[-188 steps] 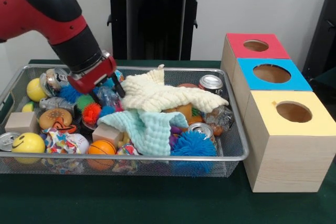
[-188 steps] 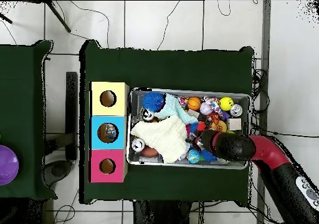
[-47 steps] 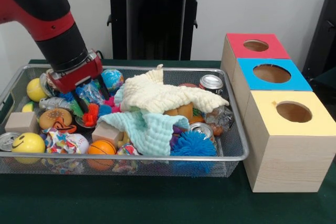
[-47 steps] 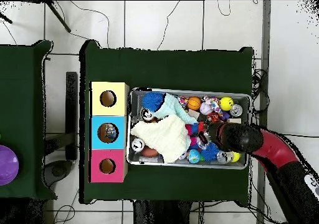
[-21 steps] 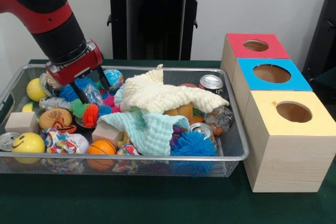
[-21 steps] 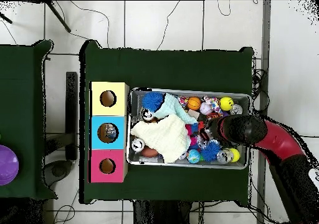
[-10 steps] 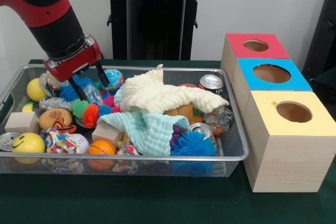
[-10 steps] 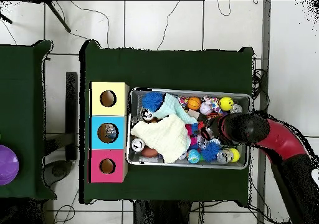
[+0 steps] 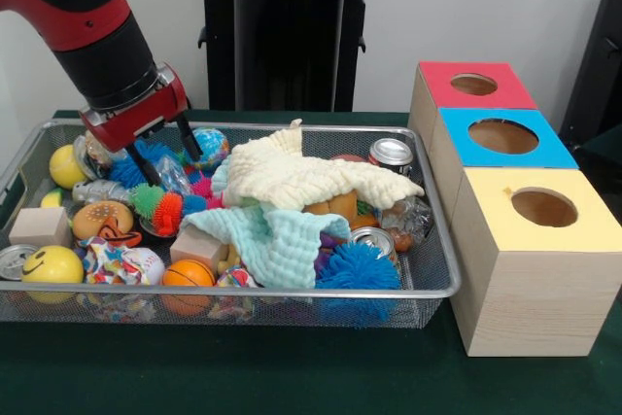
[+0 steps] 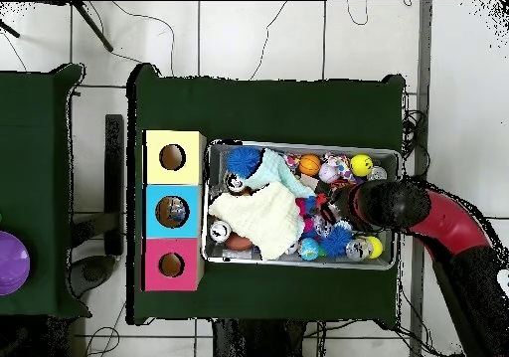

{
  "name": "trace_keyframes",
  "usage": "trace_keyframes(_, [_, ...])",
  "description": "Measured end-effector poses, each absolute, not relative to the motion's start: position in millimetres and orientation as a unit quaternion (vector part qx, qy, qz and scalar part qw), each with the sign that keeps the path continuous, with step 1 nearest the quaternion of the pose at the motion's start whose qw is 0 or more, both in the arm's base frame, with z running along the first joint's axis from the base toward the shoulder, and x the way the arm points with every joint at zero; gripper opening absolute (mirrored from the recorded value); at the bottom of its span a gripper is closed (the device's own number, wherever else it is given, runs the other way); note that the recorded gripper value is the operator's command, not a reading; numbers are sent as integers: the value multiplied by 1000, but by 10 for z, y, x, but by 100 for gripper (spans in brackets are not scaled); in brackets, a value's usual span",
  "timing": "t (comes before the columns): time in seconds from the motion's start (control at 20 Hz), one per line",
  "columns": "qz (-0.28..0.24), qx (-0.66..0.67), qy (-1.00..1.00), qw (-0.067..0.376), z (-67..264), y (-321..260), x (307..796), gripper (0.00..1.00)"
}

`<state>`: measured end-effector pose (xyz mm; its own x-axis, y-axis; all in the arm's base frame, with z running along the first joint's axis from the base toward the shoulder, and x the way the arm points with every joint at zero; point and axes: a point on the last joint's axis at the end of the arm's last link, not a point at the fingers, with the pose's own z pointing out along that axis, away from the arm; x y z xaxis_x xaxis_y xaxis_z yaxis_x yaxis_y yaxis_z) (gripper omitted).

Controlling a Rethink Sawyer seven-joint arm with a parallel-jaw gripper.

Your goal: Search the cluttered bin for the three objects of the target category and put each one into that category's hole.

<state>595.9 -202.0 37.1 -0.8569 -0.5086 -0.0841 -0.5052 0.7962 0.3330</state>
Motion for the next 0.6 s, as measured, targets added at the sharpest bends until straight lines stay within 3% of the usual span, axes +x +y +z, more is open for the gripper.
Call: trace_keyframes(0.6, [-177,269,-947,0,257,-1954,6100,100])
